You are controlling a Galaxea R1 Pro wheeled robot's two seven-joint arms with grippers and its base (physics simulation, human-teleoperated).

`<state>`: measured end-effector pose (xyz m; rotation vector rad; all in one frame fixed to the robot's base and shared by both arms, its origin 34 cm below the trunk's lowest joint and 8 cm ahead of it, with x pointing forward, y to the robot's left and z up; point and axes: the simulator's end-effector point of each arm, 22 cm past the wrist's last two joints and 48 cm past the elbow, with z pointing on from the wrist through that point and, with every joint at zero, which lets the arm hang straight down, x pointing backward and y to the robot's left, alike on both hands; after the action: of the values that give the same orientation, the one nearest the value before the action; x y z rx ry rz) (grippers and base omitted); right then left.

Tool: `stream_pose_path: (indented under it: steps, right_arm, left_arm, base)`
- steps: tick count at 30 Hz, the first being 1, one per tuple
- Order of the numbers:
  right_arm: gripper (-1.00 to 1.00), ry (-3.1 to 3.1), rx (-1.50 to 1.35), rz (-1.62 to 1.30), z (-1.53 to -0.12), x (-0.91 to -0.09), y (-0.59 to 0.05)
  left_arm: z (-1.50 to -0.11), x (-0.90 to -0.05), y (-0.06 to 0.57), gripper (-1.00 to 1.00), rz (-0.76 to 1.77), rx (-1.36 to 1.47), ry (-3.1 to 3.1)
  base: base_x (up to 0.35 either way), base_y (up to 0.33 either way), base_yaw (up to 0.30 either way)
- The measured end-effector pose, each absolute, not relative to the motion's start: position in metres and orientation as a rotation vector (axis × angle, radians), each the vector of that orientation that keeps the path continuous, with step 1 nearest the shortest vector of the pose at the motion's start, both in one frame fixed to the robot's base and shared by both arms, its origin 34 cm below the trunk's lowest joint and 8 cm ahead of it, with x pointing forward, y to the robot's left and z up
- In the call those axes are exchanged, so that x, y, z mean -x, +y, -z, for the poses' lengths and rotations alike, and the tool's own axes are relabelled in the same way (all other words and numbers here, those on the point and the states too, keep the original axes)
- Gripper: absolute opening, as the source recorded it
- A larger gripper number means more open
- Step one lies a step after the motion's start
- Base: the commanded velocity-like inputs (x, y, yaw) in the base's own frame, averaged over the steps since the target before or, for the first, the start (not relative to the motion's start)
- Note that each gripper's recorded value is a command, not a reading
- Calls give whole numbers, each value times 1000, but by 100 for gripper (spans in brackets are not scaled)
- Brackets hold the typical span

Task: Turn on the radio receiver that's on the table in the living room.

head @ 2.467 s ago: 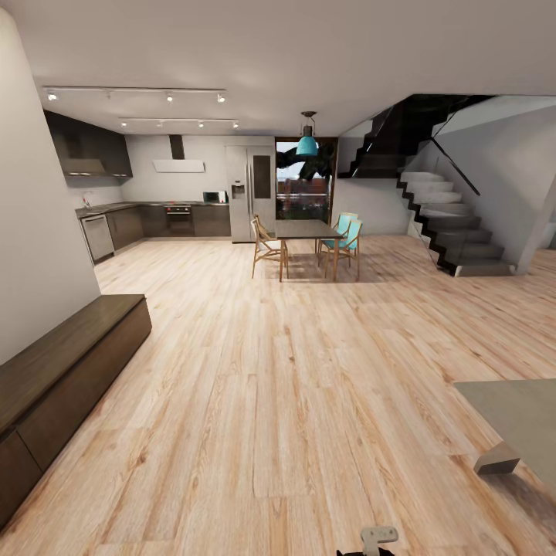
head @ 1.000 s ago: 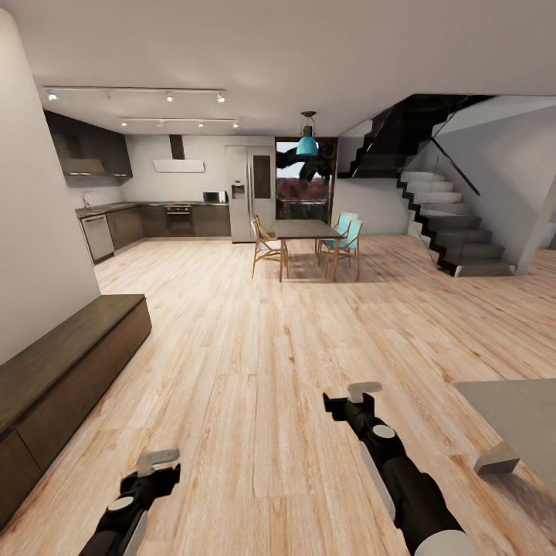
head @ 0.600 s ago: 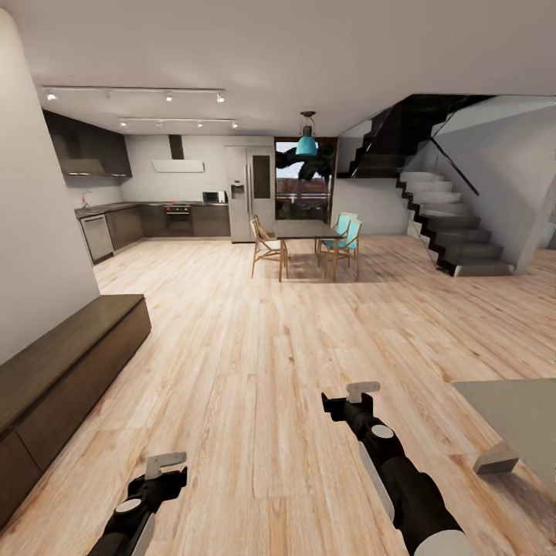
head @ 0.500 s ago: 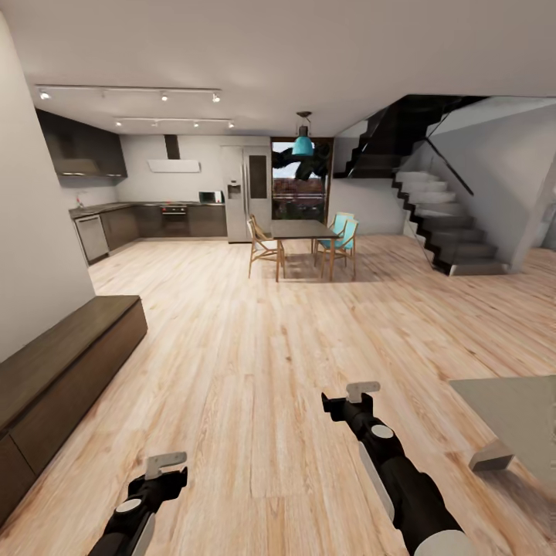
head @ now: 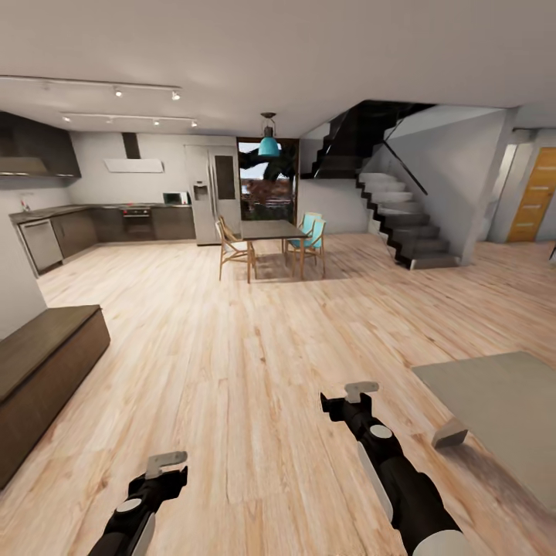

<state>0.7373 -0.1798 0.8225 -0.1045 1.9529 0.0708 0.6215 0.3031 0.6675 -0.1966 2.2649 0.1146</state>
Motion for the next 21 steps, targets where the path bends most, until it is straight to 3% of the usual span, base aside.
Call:
stream_pose_path:
  steps: [21]
  right_arm:
    - [100, 1942, 103, -65, -829, -738, -183]
  left_arm:
    - [-674, -625, 294, 100, -107, 164, 2253]
  base:
    - [0, 0, -286]
